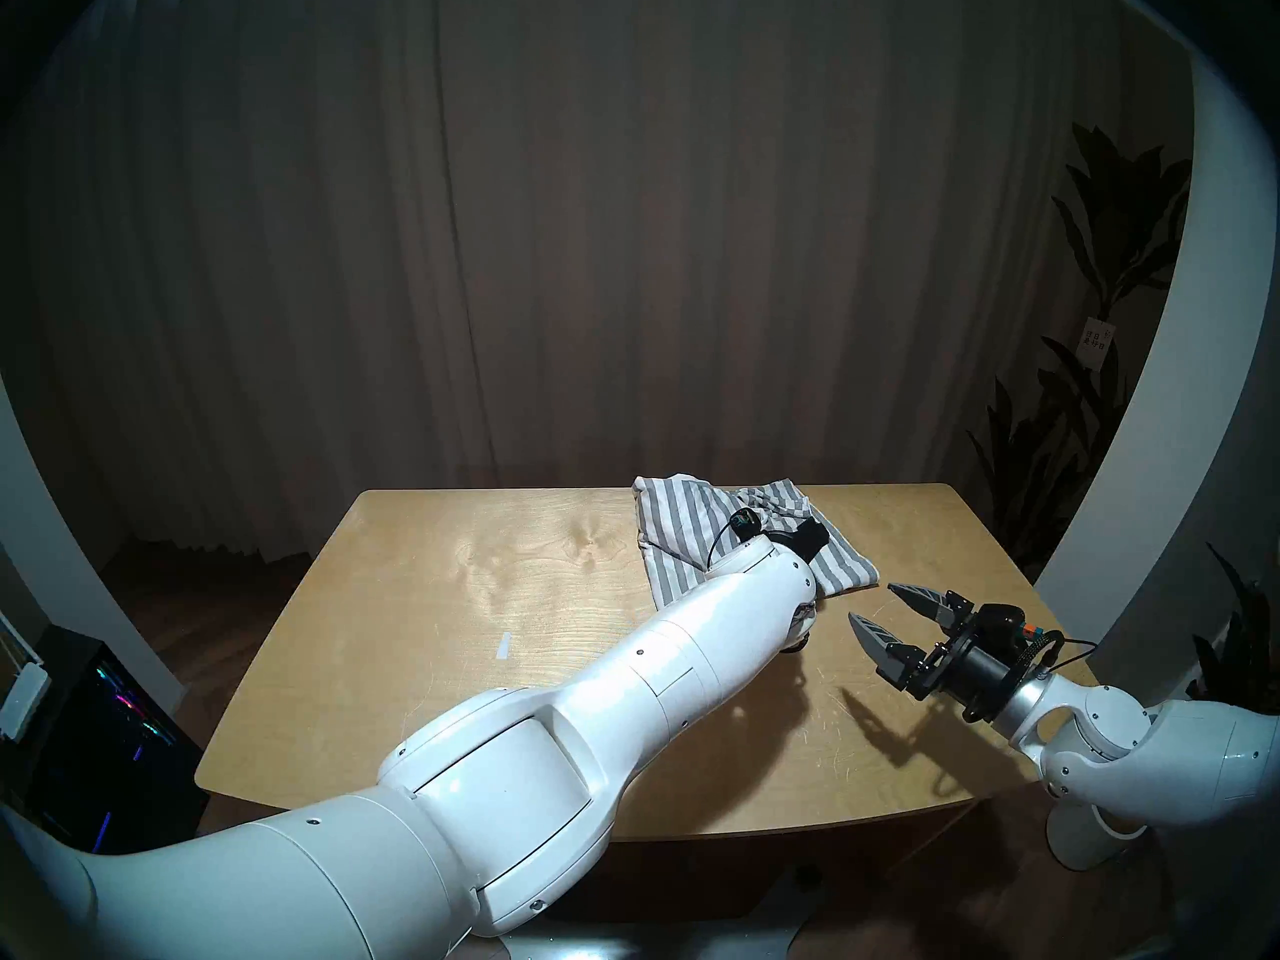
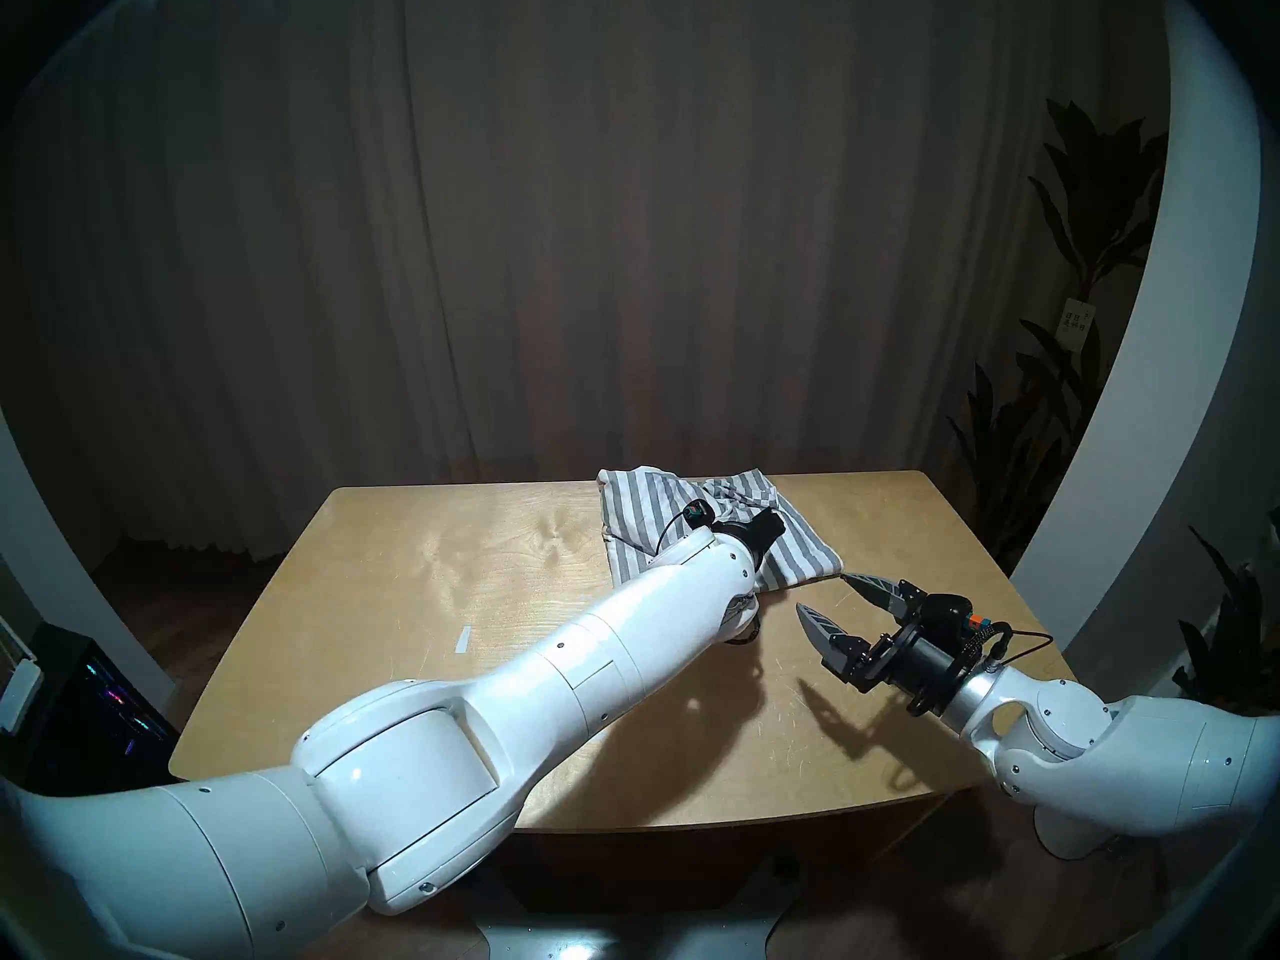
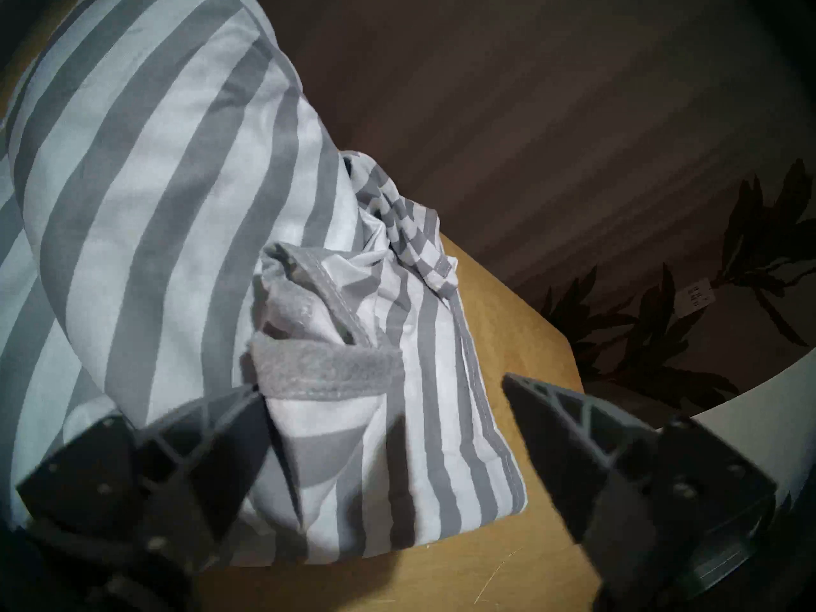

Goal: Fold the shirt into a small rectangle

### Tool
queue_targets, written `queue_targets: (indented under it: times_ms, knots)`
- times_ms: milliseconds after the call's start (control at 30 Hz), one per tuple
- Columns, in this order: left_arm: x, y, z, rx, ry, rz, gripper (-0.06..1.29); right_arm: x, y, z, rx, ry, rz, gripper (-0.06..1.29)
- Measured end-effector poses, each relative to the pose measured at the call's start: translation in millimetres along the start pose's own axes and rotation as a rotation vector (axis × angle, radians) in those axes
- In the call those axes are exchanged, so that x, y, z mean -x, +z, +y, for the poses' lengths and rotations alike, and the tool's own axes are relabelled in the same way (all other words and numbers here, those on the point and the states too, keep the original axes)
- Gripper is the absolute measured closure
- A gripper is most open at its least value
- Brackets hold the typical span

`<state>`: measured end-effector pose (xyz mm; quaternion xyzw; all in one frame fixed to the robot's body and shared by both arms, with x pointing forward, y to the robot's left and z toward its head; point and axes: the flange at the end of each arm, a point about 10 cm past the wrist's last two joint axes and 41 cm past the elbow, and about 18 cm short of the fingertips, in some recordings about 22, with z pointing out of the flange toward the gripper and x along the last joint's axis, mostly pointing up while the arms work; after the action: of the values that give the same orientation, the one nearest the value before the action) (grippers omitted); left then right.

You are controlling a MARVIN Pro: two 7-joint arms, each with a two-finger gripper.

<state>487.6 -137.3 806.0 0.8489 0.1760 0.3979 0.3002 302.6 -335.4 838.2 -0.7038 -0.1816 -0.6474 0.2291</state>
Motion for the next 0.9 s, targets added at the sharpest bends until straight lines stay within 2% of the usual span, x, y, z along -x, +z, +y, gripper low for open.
queue_targets:
  times_ms: [67, 133, 567, 767, 900]
  knots:
    - [4.5, 0.2, 3.9, 0.001, 0.006, -0.005, 0.16, -3.8, -0.1, -1, 0.012, 0.008, 0.007, -0.02]
    - [7.2, 0.1, 7.6, 0.006, 0.01, -0.008, 0.0, -6.2, 0.0, -2, 0.022, 0.014, 0.013, -0.02]
    - [23.0, -6.9, 51.4, 0.083, 0.045, -0.017, 0.0, -16.8, -1.1, -10, 0.102, 0.08, 0.045, -0.02]
    - [25.6, -7.4, 58.6, 0.103, 0.051, -0.017, 0.0, -20.8, -1.1, -16, 0.145, 0.122, 0.067, -0.02]
    - [19.6, -6.9, 61.4, 0.119, 0.04, -0.006, 0.0, -25.6, -0.1, -18, 0.187, 0.151, 0.092, -0.02]
